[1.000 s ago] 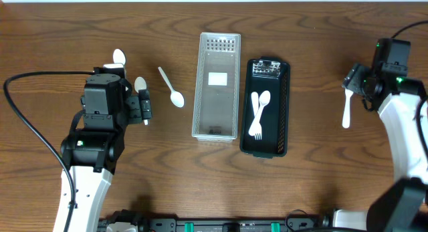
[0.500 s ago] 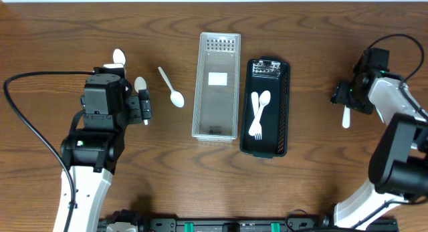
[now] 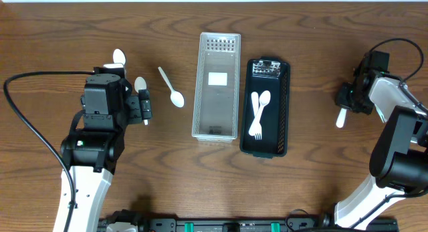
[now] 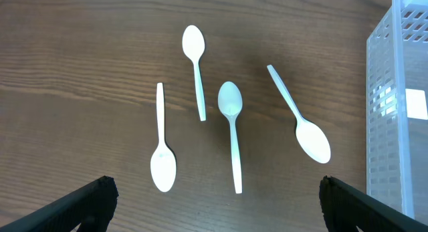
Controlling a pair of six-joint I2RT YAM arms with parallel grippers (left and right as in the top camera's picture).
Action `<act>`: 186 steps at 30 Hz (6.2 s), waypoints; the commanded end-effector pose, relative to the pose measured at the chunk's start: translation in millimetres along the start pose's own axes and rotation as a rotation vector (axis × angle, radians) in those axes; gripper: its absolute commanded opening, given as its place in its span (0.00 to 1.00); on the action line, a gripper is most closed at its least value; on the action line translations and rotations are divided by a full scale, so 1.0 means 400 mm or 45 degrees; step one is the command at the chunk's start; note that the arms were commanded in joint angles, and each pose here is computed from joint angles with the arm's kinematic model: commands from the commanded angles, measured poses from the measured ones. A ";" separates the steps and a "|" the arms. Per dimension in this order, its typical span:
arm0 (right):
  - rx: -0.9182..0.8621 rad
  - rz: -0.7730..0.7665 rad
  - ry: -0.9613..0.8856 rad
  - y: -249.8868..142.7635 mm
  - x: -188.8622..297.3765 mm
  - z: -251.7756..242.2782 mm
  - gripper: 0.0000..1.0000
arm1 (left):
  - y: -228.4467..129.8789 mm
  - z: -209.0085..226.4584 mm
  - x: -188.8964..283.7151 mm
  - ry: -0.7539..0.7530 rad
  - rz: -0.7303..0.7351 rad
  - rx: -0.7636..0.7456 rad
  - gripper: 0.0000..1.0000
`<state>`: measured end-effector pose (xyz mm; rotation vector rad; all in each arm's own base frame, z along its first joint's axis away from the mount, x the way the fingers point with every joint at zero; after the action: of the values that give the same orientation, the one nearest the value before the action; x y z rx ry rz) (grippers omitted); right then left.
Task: Pack container
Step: 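Grasp the upright white fork with the right gripper, then place the fork into the black tray and open the gripper, then reach right gripper to the far-right fork and grasp it, then carry the fork into the black tray and release it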
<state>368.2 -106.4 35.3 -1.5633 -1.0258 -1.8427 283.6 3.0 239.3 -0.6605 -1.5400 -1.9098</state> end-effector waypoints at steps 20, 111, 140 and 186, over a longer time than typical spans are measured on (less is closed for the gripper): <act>0.152 -0.206 0.530 -0.094 0.419 0.207 0.01 | 0.016 0.012 0.011 0.022 -0.021 0.001 0.98; 0.331 -0.219 0.165 0.125 0.029 -0.157 0.90 | 0.016 0.012 0.011 0.022 -0.021 0.001 0.98; -0.251 0.070 -0.034 0.019 -0.037 -0.204 0.23 | 0.016 0.012 0.011 0.022 -0.021 0.001 0.98; 0.290 0.029 0.365 -0.360 0.247 0.461 0.10 | 0.016 0.012 0.011 0.022 -0.021 0.001 0.98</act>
<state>351.3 123.4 130.5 -1.0388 -1.1211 -1.7945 283.6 3.0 239.3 -0.6605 -1.5400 -1.9098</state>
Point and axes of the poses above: each gripper's point midway between its finger pads, its own x axis back along the fingers, its own z axis along the line the jaws close on, y = z × x, the point moved 4 cm from there along x, back along the fingers, and after that the axes turned 11 degrees about -x, right-handed, at the moved point
